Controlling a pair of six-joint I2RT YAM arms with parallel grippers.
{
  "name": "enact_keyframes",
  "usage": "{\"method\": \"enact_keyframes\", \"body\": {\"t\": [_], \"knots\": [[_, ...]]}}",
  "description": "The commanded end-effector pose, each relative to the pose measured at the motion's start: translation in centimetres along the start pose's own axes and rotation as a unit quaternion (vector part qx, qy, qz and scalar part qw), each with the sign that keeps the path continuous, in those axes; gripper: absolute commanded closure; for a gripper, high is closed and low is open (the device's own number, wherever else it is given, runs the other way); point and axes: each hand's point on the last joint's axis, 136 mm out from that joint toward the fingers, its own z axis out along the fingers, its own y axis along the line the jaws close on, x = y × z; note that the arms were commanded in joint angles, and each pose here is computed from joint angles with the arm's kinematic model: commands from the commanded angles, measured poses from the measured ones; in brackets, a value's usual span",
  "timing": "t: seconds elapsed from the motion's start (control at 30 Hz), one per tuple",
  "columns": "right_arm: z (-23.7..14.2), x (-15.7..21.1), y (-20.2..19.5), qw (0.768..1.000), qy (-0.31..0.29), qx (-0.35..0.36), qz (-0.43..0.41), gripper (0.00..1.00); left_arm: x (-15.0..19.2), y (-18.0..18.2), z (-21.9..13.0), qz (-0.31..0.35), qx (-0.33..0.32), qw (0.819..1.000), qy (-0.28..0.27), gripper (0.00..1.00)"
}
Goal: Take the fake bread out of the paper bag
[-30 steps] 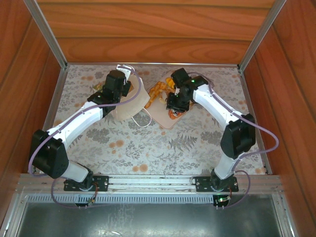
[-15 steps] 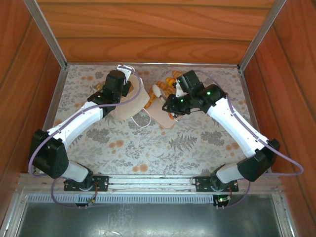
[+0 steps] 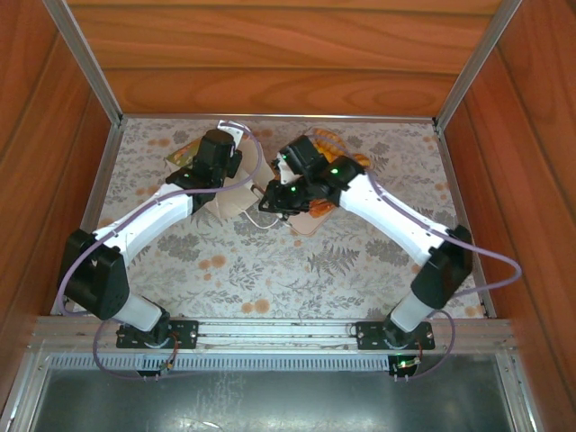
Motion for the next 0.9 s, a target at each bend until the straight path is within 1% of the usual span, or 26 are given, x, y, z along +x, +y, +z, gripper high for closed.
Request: {"method": "enact_keyframes", "body": {"t": [0.0,0.13,0.23,0.37,0.57,0.67,0.87], "knots": [[2.2,-1.7,1.6,1.000,-0.001,-0.026,-0.003,0.66,-1.7,0.0,-0.3,-0.023,-0.001,1.000,-0.020,1.00],[5.6,-2.6,1.5,0.999,0.016,-0.030,0.000,0.66,-1.9,-0.2,-0.4,-0.029,0.003,0.999,-0.022,1.00],[7.3,-3.0,1.6,0.999,0.025,-0.033,0.004,0.65,-2.0,-0.3,-0.5,-0.028,0.006,0.999,-0.024,1.00],[9.3,-4.1,1.0,0.999,0.019,-0.028,0.031,0.63,-1.9,-0.5,-0.6,-0.028,0.010,0.999,-0.024,1.00],[12.3,-5.5,1.0,0.998,0.025,-0.031,0.044,0.63,-2.2,-0.7,-0.7,-0.041,0.015,0.999,-0.026,1.00],[13.3,-5.5,1.1,0.997,0.032,-0.042,0.048,0.63,-2.2,-0.8,-0.7,-0.044,0.018,0.999,-0.025,1.00],[14.1,-5.1,0.9,0.997,0.043,-0.050,0.050,0.64,-2.3,-0.9,-0.7,-0.046,0.021,0.998,-0.026,1.00]]}}
